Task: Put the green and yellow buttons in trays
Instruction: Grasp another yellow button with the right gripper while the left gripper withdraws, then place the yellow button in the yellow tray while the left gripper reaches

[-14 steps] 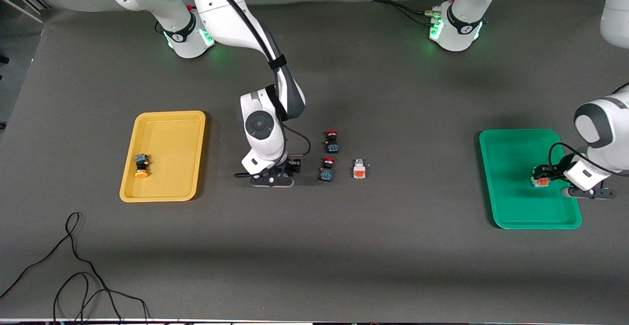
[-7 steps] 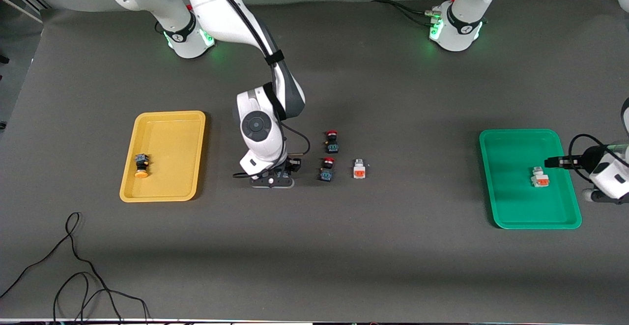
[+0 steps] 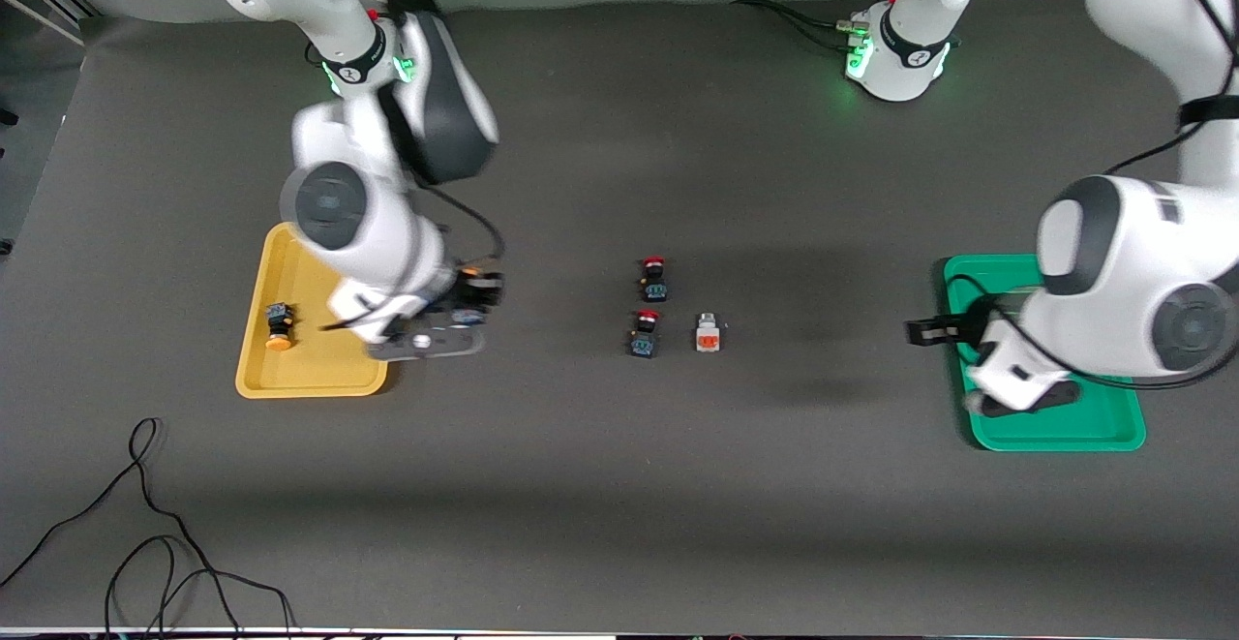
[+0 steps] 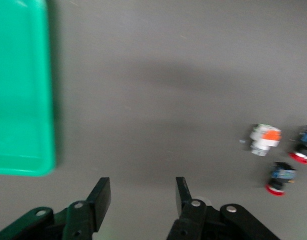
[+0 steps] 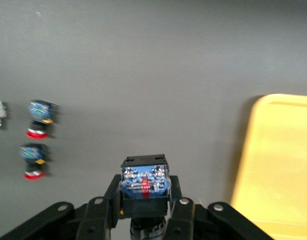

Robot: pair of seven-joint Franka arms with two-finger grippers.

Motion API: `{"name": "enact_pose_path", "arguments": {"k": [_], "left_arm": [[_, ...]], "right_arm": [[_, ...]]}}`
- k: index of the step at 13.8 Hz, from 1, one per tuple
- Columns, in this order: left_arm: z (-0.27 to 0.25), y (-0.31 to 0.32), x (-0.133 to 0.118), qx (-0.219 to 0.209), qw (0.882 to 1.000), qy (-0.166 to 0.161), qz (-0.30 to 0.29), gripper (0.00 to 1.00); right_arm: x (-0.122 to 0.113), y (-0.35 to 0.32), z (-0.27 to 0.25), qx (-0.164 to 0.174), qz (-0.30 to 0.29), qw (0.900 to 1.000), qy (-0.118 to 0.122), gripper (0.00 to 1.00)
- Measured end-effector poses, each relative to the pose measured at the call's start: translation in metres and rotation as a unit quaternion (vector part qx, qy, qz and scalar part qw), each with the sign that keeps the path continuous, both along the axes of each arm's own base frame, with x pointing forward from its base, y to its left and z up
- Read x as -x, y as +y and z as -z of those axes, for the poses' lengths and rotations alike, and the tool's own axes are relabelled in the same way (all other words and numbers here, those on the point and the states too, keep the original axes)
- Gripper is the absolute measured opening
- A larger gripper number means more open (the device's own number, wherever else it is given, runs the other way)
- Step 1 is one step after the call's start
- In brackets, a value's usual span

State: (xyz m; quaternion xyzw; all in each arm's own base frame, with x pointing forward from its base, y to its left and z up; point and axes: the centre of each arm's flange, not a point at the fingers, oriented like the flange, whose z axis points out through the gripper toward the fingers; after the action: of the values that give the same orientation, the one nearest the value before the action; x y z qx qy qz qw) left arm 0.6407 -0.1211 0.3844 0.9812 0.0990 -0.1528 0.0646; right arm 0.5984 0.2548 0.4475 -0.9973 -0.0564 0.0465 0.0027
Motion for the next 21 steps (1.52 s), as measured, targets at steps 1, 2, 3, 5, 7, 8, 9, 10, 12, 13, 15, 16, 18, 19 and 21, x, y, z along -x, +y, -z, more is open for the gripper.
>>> {"name": "enact_pose_path", "arguments": {"k": [1, 2, 3, 5, 7, 8, 9, 10, 12, 13, 15, 16, 18, 19, 21], "left_arm": [[0.001, -0.021, 0.001, 0.0, 1.0, -0.001, -0.013, 0.62], [0.003, -0.042, 0.003, -0.002, 1.0, -0.005, -0.025, 0.64], [0.006, -0.065, 0.006, -0.006, 0.999, -0.009, -0.034, 0.64], [0.019, -0.11, 0.013, -0.014, 0.999, -0.015, -0.047, 0.67], [0.041, -0.151, 0.021, -0.016, 0.999, -0.02, -0.041, 0.72], [0.054, -0.167, 0.025, -0.017, 0.999, -0.02, -0.036, 0.72], [0.066, -0.177, 0.029, -0.018, 0.999, -0.018, -0.03, 0.76], [0.077, -0.184, 0.031, -0.018, 0.999, -0.016, -0.026, 0.82], [0.096, -0.2, 0.036, -0.018, 1.0, -0.016, -0.017, 0.87], [0.104, -0.212, 0.039, -0.016, 1.0, -0.021, -0.01, 0.96], [0.121, -0.233, 0.047, -0.012, 0.999, -0.03, 0.001, 0.97], [0.13, -0.24, 0.05, -0.011, 0.999, -0.033, 0.004, 0.97], [0.145, -0.248, 0.052, -0.014, 0.999, -0.042, 0.012, 0.97], [0.153, -0.249, 0.052, -0.021, 0.998, -0.05, 0.02, 0.97], [0.167, -0.254, 0.056, -0.038, 0.997, -0.06, 0.043, 0.97]], "right_arm": [[-0.003, -0.041, -0.009, 0.0, -0.017, 1.0, 0.002, 0.41], [-0.005, -0.086, -0.012, -0.004, -0.031, 0.999, 0.006, 0.41], [-0.005, -0.13, -0.011, -0.009, -0.041, 0.999, 0.012, 0.41], [0.003, -0.201, 0.001, -0.018, -0.049, 0.998, 0.025, 0.41], [0.011, -0.234, 0.031, -0.016, -0.04, 0.999, 0.022, 0.41], [0.016, -0.24, 0.053, -0.011, -0.033, 0.999, 0.014, 0.41], [0.022, -0.243, 0.078, -0.006, -0.027, 1.0, 0.006, 0.41], [0.031, -0.243, 0.104, -0.008, -0.018, 1.0, 0.0, 0.41], [0.044, -0.231, 0.151, -0.02, -0.008, 1.0, -0.003, 0.41], [0.048, -0.225, 0.172, -0.024, -0.005, 1.0, 0.0, 0.41], [0.05, -0.223, 0.204, -0.023, -0.01, 1.0, 0.007, 0.41], [0.051, -0.226, 0.216, -0.021, -0.013, 1.0, 0.009, 0.41], [0.05, -0.236, 0.229, -0.012, -0.014, 1.0, 0.013, 0.41], [0.049, -0.239, 0.231, -0.01, -0.013, 1.0, 0.012, 0.41], [0.047, -0.24, 0.229, -0.01, -0.011, 1.0, 0.009, 0.47]]}}
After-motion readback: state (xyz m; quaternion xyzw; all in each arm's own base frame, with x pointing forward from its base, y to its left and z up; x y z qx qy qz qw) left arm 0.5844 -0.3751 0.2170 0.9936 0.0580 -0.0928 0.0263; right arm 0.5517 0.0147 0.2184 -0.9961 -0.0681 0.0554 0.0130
